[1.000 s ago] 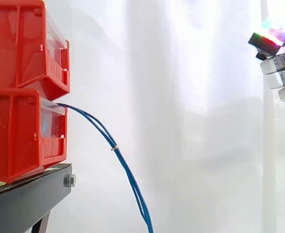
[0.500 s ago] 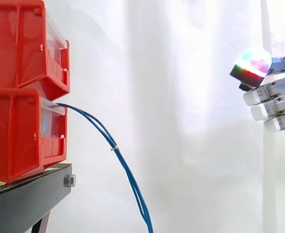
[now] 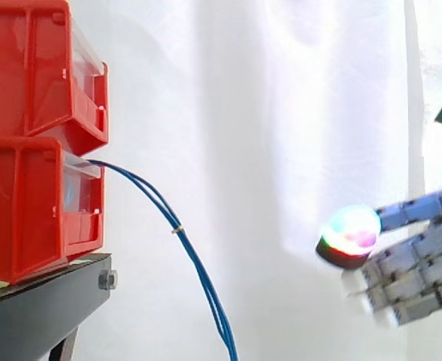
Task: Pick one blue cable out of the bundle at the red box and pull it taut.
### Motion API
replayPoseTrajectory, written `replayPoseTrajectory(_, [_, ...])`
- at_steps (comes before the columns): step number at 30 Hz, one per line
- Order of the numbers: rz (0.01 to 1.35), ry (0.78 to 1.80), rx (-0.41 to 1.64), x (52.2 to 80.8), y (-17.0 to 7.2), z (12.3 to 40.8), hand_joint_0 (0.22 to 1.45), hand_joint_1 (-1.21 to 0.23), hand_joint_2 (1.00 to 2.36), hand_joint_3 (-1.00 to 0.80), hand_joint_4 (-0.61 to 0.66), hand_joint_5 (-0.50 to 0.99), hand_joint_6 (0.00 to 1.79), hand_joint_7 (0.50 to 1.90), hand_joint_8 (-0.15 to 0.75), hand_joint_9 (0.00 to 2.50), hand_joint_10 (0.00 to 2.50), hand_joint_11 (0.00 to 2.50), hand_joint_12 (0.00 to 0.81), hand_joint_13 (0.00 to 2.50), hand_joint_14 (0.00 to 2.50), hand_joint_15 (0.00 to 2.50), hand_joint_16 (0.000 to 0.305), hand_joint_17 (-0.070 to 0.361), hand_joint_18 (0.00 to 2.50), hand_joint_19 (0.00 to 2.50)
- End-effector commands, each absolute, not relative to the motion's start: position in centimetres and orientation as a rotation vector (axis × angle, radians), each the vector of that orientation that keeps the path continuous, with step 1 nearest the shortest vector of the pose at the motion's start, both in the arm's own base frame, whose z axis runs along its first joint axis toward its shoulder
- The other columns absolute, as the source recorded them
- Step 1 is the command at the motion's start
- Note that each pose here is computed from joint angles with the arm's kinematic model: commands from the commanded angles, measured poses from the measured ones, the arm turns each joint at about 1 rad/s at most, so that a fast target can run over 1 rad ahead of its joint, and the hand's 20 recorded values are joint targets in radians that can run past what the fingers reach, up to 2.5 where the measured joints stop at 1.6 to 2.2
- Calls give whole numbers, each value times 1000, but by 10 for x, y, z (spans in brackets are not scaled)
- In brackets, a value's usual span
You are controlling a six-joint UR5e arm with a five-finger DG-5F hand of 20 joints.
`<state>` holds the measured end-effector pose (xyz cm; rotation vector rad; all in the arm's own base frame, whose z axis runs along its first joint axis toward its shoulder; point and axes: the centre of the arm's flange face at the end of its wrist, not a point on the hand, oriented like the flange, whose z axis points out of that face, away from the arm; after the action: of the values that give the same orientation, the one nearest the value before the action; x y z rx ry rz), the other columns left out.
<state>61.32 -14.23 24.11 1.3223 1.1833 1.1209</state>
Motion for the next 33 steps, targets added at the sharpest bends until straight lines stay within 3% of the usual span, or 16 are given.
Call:
replayPoseTrajectory(1, [1140,1134,1290,630,-140,216,439,-716,1000,-500,208,-221,501,639,258,302,0,21,340,140,2,75,56,127,0,74])
replayPoseTrajectory(5, [1131,1073,1271,641,-138,207,443,-731,1000,-500,198,-213,501,647,255,288,0,38,337,74,2,69,57,129,0,43])
replayPoseTrajectory(12, [1065,1061,1296,643,-133,197,446,-760,1000,-500,188,-198,501,667,241,247,0,46,335,0,0,49,57,128,0,0])
replayPoseTrajectory(16, [1065,1040,1287,654,-128,204,448,-770,1000,-500,181,-193,501,671,240,241,0,43,334,0,1,49,57,129,0,0])
replayPoseTrajectory(19, [1058,1064,1289,673,-123,202,453,-774,1000,-500,181,-189,501,670,241,254,0,37,332,0,0,43,57,129,0,0])
replayPoseTrajectory(21, [1111,1101,1325,711,-118,174,453,-777,1000,-500,185,-187,501,672,246,282,0,36,331,0,0,45,57,128,0,0])
replayPoseTrajectory(24, [1146,1123,1326,732,-112,168,455,-766,1000,-500,188,-184,501,670,249,311,0,51,331,27,0,54,56,126,0,0])
replayPoseTrajectory(30, [1172,1127,1309,768,-106,174,461,-743,1000,-500,224,-183,501,677,253,335,0,58,331,62,0,61,56,126,0,5])
replayPoseTrajectory(33, [1185,1140,1299,772,-99,171,464,-729,1000,-500,238,-182,501,680,252,336,0,58,330,65,2,60,55,125,0,6])
